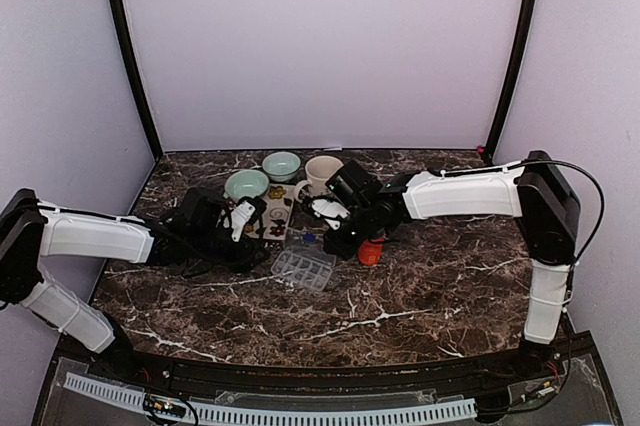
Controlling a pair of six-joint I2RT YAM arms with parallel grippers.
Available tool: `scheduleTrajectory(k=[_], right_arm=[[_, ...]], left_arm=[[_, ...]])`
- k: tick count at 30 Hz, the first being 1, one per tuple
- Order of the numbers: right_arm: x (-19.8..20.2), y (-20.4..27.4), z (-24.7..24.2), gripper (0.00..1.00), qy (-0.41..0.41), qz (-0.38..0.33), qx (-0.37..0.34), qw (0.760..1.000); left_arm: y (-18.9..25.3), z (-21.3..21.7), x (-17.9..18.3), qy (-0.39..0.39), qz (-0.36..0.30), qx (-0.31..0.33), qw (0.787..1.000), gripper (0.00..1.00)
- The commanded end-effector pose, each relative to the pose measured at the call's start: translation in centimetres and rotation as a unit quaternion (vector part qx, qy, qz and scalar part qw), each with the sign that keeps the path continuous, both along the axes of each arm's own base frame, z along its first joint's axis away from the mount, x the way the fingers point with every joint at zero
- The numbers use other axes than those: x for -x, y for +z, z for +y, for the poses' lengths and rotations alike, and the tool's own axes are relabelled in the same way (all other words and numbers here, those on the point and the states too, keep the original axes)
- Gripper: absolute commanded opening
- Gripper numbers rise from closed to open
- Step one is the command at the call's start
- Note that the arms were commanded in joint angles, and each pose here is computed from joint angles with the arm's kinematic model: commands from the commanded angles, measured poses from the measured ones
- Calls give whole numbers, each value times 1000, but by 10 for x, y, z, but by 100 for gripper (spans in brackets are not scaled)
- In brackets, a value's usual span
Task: Sort the pills into containers
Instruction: Place the pill container at the center of the board.
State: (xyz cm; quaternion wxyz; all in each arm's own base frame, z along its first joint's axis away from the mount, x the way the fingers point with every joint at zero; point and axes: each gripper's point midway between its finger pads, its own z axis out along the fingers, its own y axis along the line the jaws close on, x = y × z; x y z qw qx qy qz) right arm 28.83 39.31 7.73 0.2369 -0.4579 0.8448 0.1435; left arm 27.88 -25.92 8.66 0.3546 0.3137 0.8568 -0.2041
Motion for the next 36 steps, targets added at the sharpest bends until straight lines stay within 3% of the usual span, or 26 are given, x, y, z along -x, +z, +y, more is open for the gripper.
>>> scheduleTrajectory(k=[1, 4, 10, 36], right_arm=[[-10, 8, 5, 32, -4, -13, -9, 1000], [-11, 14, 6, 48, -5, -20, -15, 1000], [-15, 26, 4, 58, -9, -39, -18, 999], [-13, 95, 10, 60, -47, -102, -59, 992]], left_arm=[[2, -3, -1, -2, 5, 9, 1000, 49], [4, -4, -2, -1, 4, 10, 1000, 49], [8, -4, -4, 5, 1, 11, 1000, 49], [34, -7, -9, 10, -15, 30, 999, 49]])
